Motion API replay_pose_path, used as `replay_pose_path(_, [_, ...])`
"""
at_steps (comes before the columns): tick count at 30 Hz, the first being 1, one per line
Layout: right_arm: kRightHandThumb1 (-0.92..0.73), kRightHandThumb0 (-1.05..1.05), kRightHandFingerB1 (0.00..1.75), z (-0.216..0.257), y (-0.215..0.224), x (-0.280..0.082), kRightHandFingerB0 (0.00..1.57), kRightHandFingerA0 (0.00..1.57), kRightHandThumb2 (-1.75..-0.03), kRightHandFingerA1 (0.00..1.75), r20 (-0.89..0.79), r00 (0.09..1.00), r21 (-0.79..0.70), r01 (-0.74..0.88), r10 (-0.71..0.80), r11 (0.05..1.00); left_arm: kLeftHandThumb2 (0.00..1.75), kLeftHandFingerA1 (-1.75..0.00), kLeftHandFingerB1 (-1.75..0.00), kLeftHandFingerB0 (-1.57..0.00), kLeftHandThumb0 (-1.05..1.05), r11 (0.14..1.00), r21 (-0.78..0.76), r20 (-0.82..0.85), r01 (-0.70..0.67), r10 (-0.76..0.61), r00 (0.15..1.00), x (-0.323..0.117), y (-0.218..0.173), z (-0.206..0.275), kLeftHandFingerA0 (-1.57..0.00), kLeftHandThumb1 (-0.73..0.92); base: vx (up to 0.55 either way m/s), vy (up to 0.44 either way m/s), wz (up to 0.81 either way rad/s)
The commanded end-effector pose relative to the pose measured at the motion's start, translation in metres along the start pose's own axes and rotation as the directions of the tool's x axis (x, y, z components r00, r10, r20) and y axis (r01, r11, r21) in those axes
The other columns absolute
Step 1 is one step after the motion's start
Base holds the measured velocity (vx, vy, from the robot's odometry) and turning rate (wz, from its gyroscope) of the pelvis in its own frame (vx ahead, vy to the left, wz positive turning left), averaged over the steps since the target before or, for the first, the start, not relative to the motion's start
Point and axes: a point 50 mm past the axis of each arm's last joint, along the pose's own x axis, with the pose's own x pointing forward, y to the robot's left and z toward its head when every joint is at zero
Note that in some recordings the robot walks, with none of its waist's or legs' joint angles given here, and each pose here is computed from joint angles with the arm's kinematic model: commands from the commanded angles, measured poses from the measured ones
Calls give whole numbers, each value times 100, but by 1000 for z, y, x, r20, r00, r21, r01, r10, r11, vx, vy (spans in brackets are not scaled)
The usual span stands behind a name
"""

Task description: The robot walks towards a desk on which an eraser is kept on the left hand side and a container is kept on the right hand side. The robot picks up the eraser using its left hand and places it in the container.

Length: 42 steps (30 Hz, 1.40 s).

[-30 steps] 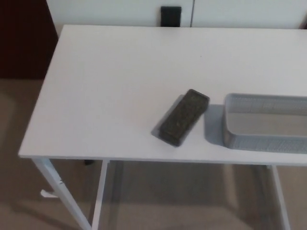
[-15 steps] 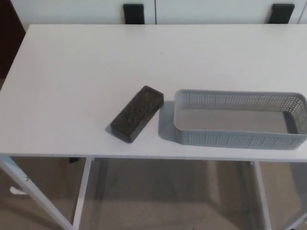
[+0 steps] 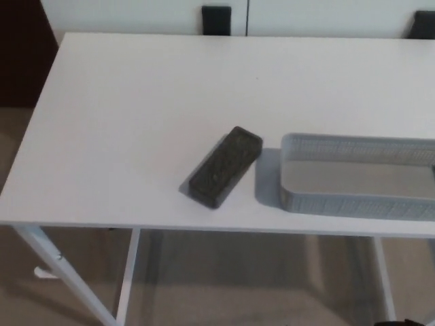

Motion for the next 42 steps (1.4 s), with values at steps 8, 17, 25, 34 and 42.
replay_pose_path(8, [-48,-36,50,0,-2,0,42,52,-54,54,-1,1000,-19,-4,4,1000,63,-45,-40,-36,-29,999,34,6,-4,4,1000,-5,-1,-4,-45,47,3,20,-5])
replay_pose_path(17, [-38,-42,56,2,-2,1,38,48,-73,61,3,1000,-25,-11,11,1000,64,-46,-41,-36,-31,999,44,14,0,0,1000,-6,-2,-3,-45,46,-2,131,-9])
replay_pose_path(25, [-48,-37,49,5,-2,3,43,52,-54,53,1,1000,-45,-13,13,999,63,-46,-41,-36,-30,999,46,20,-5,5,1000,-6,-2,-3,-47,46,-15,-136,-1])
replay_pose_path(34, [-48,-36,48,9,-3,5,42,51,-54,53,11,1000,-73,-20,21,997,63,-46,-40,-37,-31,999,47,44,-14,12,999,-10,-9,0,-47,46,-51,-269,-7])
replay_pose_path(42, [-38,-43,55,13,-4,5,38,46,-73,60,26,999,-87,-23,25,996,62,-45,-40,-37,-29,997,69,70,21,-26,997,-12,-20,8,-47,46,3,80,-1])
